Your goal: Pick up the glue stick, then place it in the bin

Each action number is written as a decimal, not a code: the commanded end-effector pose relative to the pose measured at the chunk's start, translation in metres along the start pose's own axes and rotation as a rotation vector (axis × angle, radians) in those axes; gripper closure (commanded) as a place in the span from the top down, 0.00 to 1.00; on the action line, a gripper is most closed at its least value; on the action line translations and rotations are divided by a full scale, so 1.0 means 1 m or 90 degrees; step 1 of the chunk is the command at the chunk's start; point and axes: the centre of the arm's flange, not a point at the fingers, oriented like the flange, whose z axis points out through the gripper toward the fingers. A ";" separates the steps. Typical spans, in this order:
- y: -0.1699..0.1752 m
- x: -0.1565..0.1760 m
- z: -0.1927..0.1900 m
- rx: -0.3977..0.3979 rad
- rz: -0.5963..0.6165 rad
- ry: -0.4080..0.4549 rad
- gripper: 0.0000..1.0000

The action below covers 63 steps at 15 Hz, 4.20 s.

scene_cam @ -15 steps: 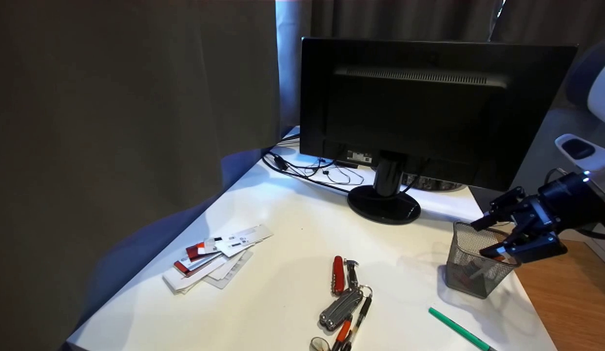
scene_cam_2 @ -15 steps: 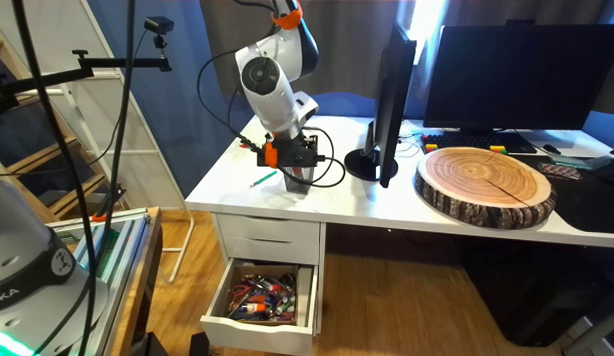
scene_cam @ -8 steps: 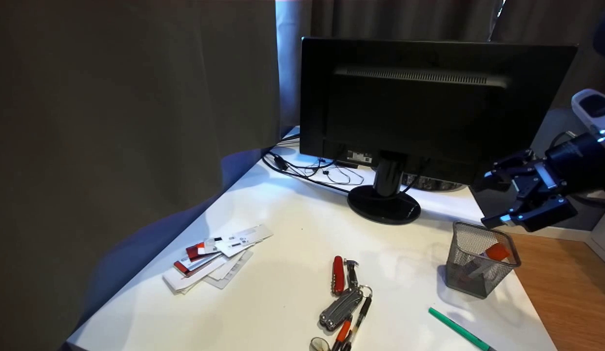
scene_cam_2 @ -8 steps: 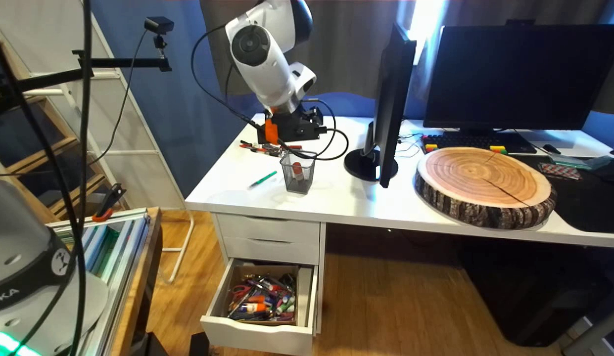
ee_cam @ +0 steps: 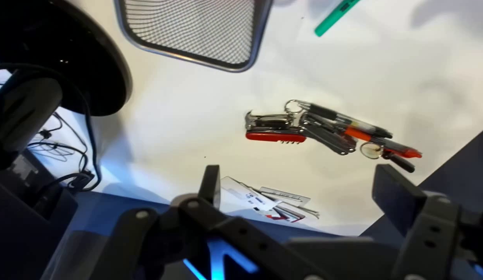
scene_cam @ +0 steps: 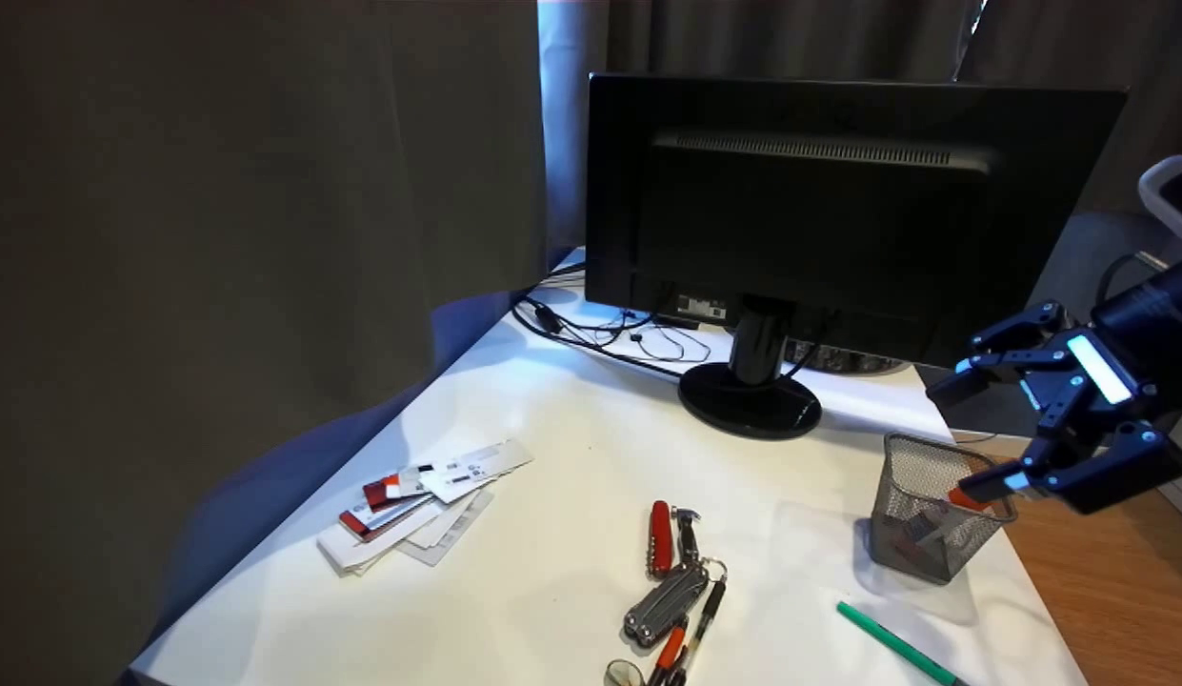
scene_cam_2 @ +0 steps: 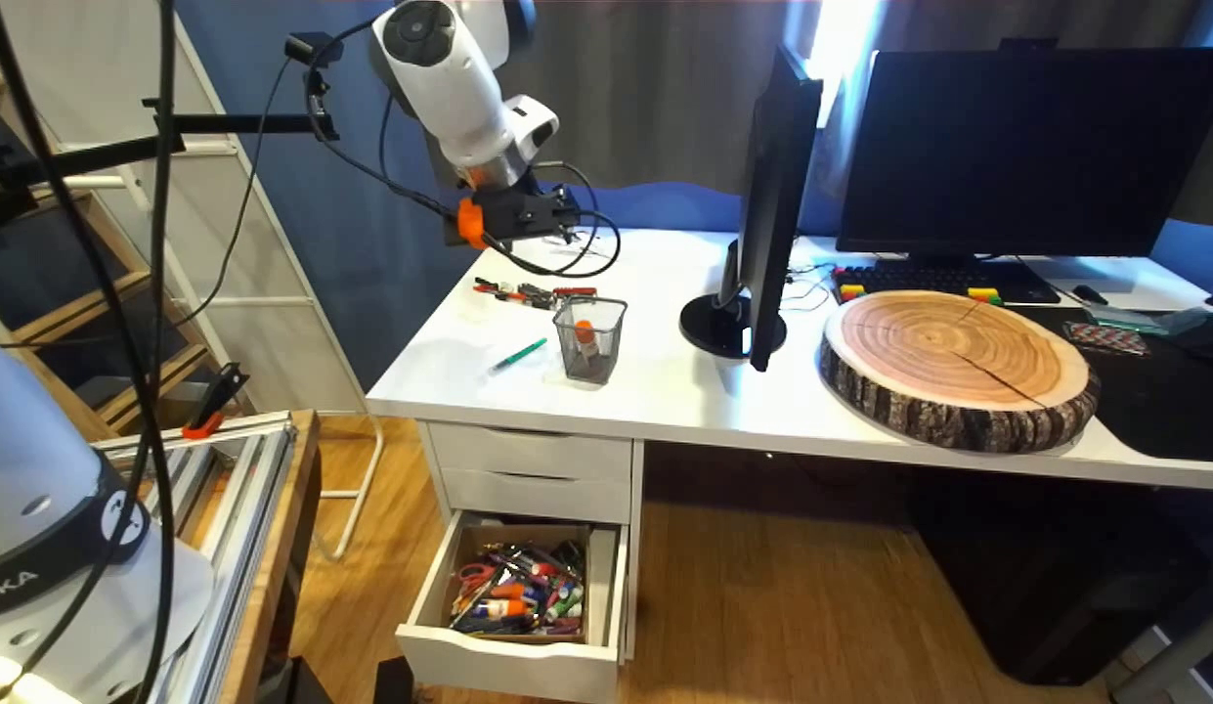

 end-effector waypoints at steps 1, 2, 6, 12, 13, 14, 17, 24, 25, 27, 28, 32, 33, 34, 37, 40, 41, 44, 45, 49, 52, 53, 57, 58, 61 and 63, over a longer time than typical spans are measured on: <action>-0.036 0.026 0.017 0.012 0.020 -0.069 1.00; -0.044 0.029 0.023 0.016 0.027 -0.081 1.00; -0.063 0.017 0.056 0.040 0.040 -0.134 1.00; -0.039 0.001 0.093 0.057 0.099 -0.133 1.00; -0.035 0.001 0.097 0.059 0.107 -0.133 1.00; -0.031 -0.001 0.101 0.062 0.115 -0.133 1.00; -0.030 -0.003 0.115 0.082 0.143 -0.128 1.00; -0.033 -0.011 0.134 0.081 0.175 -0.162 1.00; -0.031 -0.011 0.135 0.077 0.177 -0.167 1.00; -0.028 -0.013 0.139 0.075 0.184 -0.171 1.00; -0.028 -0.013 0.141 0.081 0.189 -0.167 0.99; -0.026 -0.020 0.149 0.086 0.199 -0.168 0.79; -0.025 -0.023 0.150 0.087 0.200 -0.170 0.79; -0.025 -0.025 0.152 0.086 0.201 -0.173 0.73; -0.023 -0.029 0.152 0.089 0.209 -0.172 0.43; -0.019 -0.031 0.147 0.086 0.215 -0.168 0.27; -0.018 -0.032 0.147 0.086 0.217 -0.169 0.18; -0.016 -0.033 0.147 0.089 0.220 -0.171 0.03; -0.016 -0.033 0.147 0.089 0.220 -0.171 0.02; -0.015 -0.032 0.146 0.087 0.222 -0.170 0.27; -0.015 -0.032 0.146 0.085 0.218 -0.172 0.46; -0.015 -0.033 0.147 0.084 0.217 -0.174 0.52; -0.016 -0.037 0.149 0.080 0.205 -0.189 0.80; -0.017 -0.038 0.150 0.080 0.203 -0.192 0.87; -0.018 -0.041 0.150 0.082 0.202 -0.197 0.94; -0.018 -0.041 0.150 0.084 0.201 -0.199 0.68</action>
